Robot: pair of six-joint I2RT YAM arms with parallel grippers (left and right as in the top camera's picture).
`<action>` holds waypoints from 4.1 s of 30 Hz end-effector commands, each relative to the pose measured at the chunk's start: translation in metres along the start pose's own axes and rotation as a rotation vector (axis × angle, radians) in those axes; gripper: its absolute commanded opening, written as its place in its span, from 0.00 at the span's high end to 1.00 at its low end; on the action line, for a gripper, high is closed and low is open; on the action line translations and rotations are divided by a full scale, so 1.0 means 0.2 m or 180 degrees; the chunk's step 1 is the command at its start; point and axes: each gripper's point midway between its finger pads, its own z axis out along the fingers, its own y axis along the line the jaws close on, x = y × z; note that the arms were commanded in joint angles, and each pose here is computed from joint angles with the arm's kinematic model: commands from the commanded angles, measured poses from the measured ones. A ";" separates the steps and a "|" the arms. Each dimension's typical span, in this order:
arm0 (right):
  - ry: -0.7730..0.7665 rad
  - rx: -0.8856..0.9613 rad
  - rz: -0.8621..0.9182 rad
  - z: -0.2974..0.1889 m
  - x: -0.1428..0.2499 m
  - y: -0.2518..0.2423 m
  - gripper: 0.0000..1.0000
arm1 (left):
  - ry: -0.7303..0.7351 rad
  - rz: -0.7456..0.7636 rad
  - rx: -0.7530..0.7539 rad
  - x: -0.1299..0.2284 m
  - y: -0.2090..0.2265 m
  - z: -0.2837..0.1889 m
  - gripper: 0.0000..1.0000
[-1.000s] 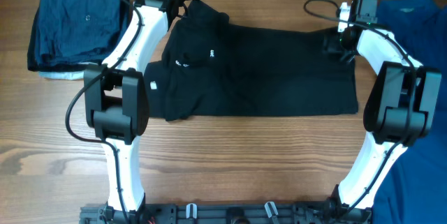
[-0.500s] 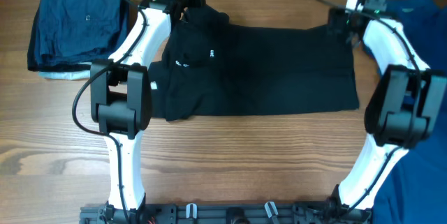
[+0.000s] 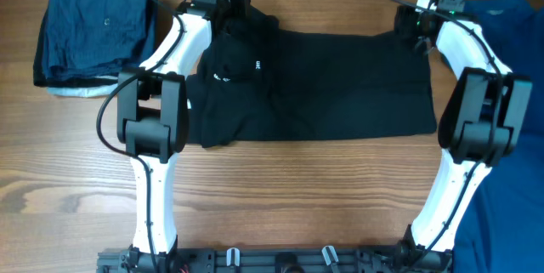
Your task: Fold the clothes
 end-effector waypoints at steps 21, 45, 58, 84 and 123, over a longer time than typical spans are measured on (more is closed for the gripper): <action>0.0549 -0.0093 0.0094 0.17 0.30 0.02 0.49 | 0.0277 0.0197 -0.0367 0.24 0.18 0.17 0.41; 0.0516 -0.0093 0.0091 0.17 0.29 0.01 0.96 | 0.0356 0.0267 -0.0464 0.29 0.22 0.19 0.96; 0.0080 -0.0248 0.0034 -0.11 0.00 0.06 0.95 | -0.0034 0.0385 -0.0411 -0.17 0.06 -0.29 0.94; 0.0263 -0.0262 -0.0067 -0.68 -0.02 0.07 0.96 | 0.0482 0.0610 -0.0094 0.11 0.03 -0.13 0.42; 0.0928 -0.0395 0.0002 -0.73 0.24 0.11 0.96 | 0.1212 0.0363 -0.0217 0.17 0.01 -0.73 0.96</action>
